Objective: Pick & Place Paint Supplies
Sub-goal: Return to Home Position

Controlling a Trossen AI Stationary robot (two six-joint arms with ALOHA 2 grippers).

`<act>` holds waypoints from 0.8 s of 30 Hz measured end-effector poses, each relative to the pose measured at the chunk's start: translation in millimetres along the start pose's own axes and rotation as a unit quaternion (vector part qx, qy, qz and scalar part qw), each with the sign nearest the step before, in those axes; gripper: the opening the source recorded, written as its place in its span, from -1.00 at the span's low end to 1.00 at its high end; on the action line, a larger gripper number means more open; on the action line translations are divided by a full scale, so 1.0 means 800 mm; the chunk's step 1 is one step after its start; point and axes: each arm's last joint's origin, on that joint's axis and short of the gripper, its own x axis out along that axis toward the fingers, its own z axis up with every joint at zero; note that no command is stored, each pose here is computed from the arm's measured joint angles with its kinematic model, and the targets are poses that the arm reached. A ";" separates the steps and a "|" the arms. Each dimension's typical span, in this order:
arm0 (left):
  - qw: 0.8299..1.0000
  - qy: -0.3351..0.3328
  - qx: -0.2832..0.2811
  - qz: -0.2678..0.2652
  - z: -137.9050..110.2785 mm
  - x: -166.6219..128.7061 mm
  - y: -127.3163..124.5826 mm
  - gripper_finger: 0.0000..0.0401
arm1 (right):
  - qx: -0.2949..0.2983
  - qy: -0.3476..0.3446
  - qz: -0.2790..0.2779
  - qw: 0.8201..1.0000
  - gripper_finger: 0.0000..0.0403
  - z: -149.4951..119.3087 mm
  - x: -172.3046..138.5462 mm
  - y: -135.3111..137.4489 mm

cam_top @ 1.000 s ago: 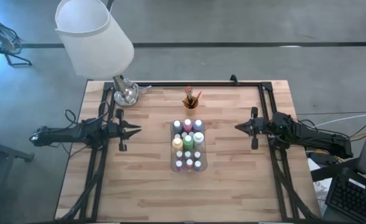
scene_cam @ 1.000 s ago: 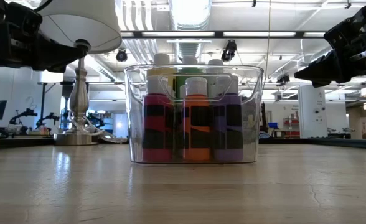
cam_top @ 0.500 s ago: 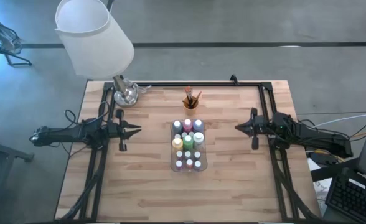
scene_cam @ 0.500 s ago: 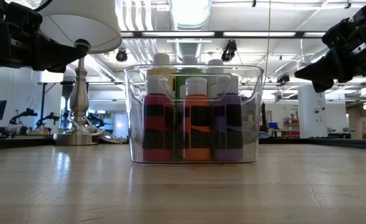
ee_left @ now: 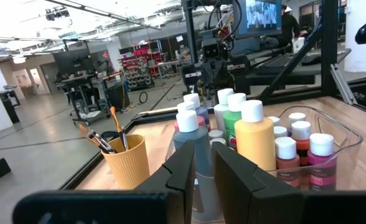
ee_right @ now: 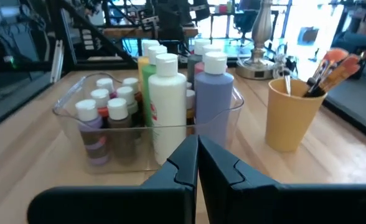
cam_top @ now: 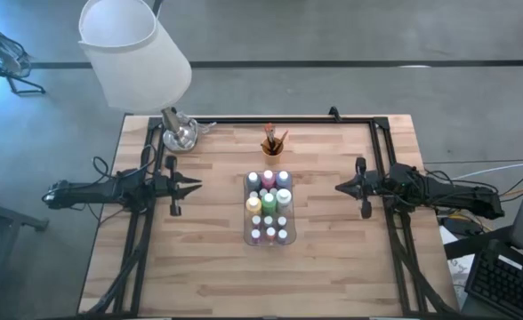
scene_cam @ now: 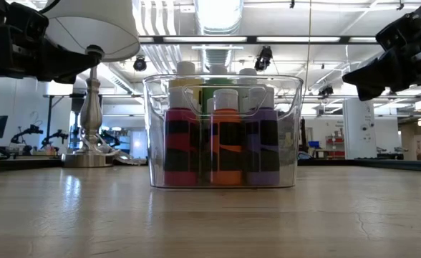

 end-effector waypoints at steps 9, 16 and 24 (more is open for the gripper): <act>1.000 0.000 0.000 0.000 0.000 0.000 0.000 -0.70 | -0.024 0.000 0.000 1.000 -0.96 0.000 0.000 0.000; 1.000 0.000 0.000 0.000 0.000 0.000 0.000 -0.70 | -0.028 0.000 0.000 1.000 -0.96 0.000 0.000 0.000; 1.000 0.000 0.000 0.000 0.000 0.000 0.000 -0.70 | -0.028 0.001 0.000 1.000 -0.96 0.000 0.000 0.000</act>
